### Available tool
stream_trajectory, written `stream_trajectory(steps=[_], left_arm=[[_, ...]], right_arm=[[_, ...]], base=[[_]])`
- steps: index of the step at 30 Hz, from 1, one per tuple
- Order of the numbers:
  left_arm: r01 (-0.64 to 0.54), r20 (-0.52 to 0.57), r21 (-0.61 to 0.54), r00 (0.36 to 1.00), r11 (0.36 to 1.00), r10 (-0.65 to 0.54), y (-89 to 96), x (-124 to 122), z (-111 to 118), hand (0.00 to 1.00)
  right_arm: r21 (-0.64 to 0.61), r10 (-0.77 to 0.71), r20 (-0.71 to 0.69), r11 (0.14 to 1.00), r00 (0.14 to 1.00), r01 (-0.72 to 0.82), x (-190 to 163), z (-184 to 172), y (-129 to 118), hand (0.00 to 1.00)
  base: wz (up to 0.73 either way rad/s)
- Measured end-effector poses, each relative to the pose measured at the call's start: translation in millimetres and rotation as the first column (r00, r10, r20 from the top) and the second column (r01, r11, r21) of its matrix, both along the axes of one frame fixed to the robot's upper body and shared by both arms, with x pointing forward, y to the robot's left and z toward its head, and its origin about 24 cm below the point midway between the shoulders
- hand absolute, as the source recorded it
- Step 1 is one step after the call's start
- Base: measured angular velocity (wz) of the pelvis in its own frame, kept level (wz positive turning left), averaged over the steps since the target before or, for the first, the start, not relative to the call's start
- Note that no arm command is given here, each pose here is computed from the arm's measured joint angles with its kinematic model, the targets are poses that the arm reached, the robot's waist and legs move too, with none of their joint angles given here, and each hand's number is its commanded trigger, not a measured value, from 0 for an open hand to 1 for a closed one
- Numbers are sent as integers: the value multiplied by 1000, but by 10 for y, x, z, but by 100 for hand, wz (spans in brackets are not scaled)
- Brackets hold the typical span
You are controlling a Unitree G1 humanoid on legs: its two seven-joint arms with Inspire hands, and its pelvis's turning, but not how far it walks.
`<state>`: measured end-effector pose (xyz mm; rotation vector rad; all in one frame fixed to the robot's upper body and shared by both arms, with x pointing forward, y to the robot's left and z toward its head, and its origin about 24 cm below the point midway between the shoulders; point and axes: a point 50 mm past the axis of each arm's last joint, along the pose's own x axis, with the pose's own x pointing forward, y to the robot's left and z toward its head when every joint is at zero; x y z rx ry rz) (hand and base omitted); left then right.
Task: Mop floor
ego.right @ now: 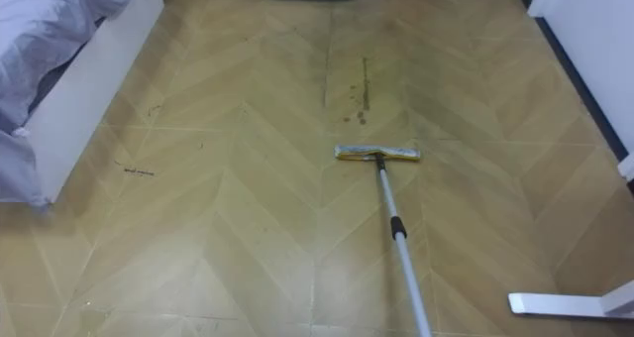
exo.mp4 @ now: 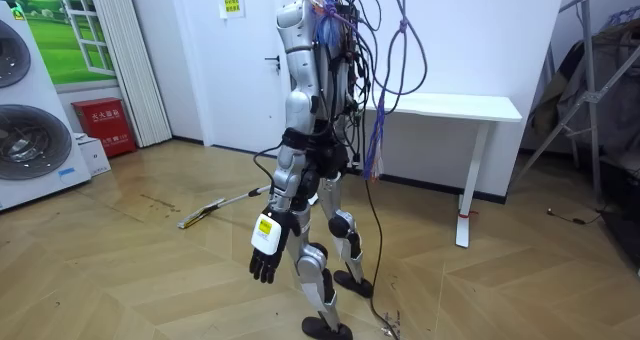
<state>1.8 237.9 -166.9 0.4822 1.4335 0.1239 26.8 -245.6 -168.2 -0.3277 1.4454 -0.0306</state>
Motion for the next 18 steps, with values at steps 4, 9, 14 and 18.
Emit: stream_trajectory(steps=[4, 9, 14, 18], left_arm=[[-1, -4, -3, 1000, 1000, 1, -2, -11, -1, 0], [-15, -11, -5, 1000, 1000, 15, 0, -36, -4, 0], [-14, -16, -4, 1000, 1000, 14, 1, -59, -3, 0], [-9, -6, -5, 1000, 1000, 9, 6, -9, -2, 0]], right_arm=[[-1, 1, -5, 1000, 1000, -1, -13, -1, 0, 100], [0, 2, -9, 1000, 1000, -2, -22, -2, 1, 100], [-1, 4, -9, 1000, 1000, -4, -19, -1, -2, 100], [8, 3, 1, 1000, 1000, -3, 12, 1, 2, 100]], base=[[2], [0], [0], [0]])
